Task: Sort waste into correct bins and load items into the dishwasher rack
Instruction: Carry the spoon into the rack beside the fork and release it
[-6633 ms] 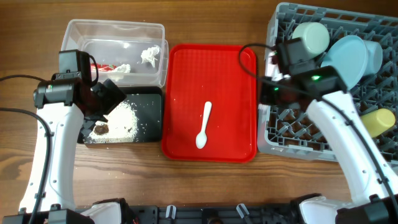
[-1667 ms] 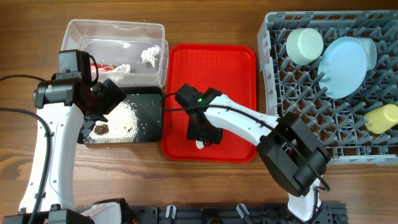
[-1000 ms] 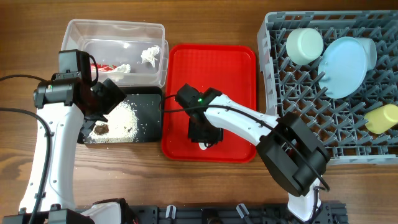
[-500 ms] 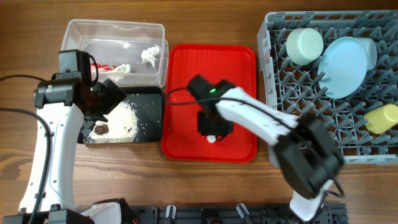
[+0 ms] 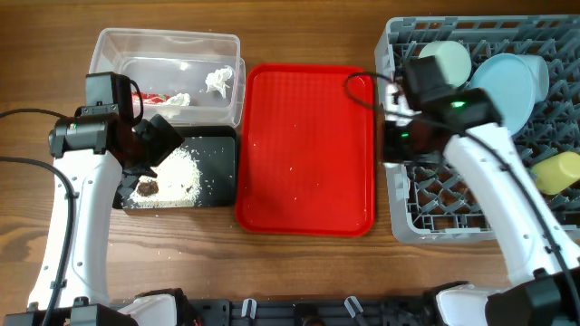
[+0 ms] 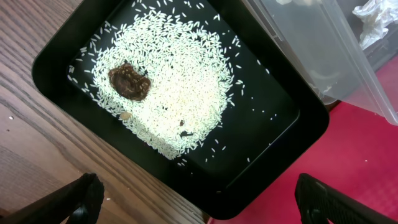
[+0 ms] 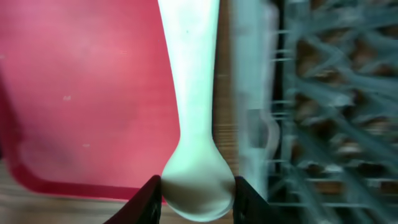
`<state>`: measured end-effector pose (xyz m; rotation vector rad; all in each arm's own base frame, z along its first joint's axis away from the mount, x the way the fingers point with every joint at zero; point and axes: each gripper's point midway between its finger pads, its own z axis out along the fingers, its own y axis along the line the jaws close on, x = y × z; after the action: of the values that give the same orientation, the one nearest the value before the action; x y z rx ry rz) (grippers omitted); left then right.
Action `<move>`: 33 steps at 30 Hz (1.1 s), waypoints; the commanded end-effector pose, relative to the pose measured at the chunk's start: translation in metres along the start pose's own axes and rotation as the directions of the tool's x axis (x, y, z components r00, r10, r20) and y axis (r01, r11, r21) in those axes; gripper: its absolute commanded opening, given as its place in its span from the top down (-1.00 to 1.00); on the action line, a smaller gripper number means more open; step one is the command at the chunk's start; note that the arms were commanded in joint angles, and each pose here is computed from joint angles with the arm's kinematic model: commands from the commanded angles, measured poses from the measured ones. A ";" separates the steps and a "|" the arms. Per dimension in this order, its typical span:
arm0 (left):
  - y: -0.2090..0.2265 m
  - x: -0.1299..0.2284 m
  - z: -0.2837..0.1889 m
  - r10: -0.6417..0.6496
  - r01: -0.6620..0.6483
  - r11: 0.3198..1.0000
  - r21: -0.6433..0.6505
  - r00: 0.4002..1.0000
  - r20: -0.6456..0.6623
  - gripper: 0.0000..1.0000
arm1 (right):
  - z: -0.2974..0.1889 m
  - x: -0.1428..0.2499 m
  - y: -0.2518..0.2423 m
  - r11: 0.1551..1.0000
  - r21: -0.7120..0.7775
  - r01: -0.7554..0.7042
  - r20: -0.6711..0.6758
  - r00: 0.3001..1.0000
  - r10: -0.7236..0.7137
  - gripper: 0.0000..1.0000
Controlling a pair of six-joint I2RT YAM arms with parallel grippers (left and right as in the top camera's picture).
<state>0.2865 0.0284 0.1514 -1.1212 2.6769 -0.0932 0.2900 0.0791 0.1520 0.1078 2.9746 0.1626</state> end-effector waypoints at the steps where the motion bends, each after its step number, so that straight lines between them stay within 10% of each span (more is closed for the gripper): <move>1: 0.001 -0.001 0.000 -0.011 0.011 1.000 0.003 1.000 0.003 -1.00 | 0.001 -0.005 -0.032 0.996 0.038 0.082 -0.015 0.997 -0.082 0.50; 11: 0.001 -0.001 0.000 -0.011 0.011 1.000 0.002 1.000 0.002 -1.00 | 0.037 -0.001 -0.052 0.992 0.051 0.118 -0.158 0.981 -0.109 0.51; 19: 0.001 0.000 0.000 -0.003 0.003 1.000 0.001 1.000 -0.001 -1.00 | 0.036 -0.006 -0.061 0.992 0.113 0.059 -0.136 0.990 -0.044 0.12; 33: -0.078 0.021 -0.007 0.479 -0.493 0.850 0.183 0.870 0.117 -1.00 | -0.012 -0.054 -0.065 0.998 -0.060 -0.005 0.182 0.983 0.016 -0.34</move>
<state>0.3236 -0.0174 0.1636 -0.6353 2.6861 -0.2194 0.3378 0.0067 0.1580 0.1313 2.8094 0.1063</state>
